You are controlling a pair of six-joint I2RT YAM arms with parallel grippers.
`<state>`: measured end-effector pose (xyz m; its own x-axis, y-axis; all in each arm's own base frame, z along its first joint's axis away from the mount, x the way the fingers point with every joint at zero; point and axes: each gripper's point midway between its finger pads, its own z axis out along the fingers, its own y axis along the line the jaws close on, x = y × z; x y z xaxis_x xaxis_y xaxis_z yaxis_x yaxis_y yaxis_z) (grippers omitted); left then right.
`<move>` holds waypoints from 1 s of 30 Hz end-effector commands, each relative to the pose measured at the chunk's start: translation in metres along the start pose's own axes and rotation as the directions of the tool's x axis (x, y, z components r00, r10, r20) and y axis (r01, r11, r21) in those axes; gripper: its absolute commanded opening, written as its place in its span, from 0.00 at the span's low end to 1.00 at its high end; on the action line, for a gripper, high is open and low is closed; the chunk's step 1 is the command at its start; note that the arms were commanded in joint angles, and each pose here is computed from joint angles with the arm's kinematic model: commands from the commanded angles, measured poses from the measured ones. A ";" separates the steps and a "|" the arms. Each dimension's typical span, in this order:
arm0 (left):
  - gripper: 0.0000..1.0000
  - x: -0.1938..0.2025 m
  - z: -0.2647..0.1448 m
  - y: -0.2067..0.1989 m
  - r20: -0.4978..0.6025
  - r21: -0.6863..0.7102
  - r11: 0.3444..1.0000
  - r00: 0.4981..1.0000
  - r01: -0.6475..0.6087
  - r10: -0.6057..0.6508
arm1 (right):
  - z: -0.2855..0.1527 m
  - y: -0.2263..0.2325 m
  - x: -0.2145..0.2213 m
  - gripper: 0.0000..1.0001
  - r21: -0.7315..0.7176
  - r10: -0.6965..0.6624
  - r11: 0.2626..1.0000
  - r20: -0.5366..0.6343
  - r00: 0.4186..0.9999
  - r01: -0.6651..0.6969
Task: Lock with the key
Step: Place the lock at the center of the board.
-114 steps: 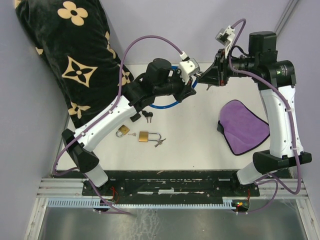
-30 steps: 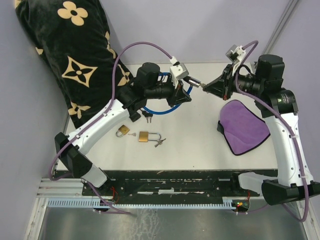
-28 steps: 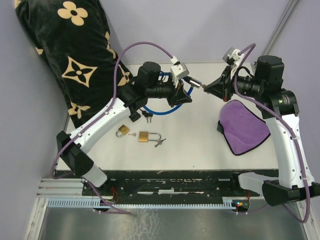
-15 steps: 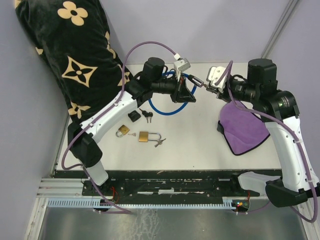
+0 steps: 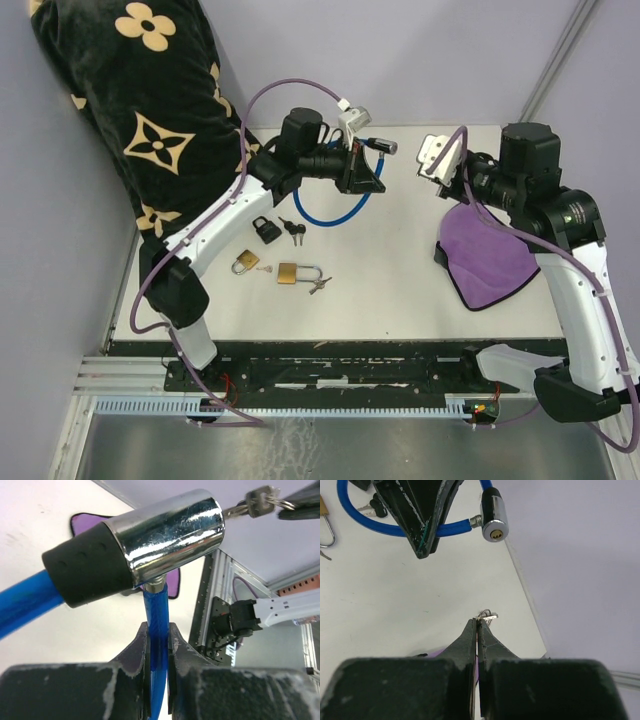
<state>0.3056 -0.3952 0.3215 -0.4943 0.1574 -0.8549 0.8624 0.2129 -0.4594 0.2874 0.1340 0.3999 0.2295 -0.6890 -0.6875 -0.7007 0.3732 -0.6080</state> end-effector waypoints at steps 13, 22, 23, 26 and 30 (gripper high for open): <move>0.03 0.012 -0.025 0.036 -0.001 -0.219 0.964 0.988 -0.154 0.157 | 0.039 0.026 0.057 0.02 -0.026 0.581 0.814 -0.004 0.814 -0.581; 0.03 0.086 -0.001 0.076 -0.127 -0.240 0.971 0.991 0.008 -0.039 | 0.133 0.092 0.152 0.02 -0.119 0.865 0.427 -0.236 0.443 -0.897; 0.03 0.097 0.008 0.089 -0.147 -0.256 0.966 0.986 0.043 -0.083 | 0.140 0.093 0.158 0.02 -0.116 0.869 0.410 -0.251 0.426 -0.905; 0.03 0.113 0.029 0.116 -0.151 -0.296 0.948 0.974 0.117 -0.168 | 0.158 0.101 0.169 0.02 -0.115 0.880 0.360 -0.287 0.378 -0.926; 0.03 0.141 0.054 0.154 -0.160 -0.366 0.908 0.947 0.205 -0.278 | 0.184 0.120 0.190 0.02 -0.098 0.889 0.270 -0.356 0.288 -0.958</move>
<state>0.3475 -0.3743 0.1292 -0.6838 0.3179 -0.6568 0.7030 0.5280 -0.4764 0.3487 0.1443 0.1222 -0.7986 -0.1426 -0.5848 -0.4822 0.7331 0.4797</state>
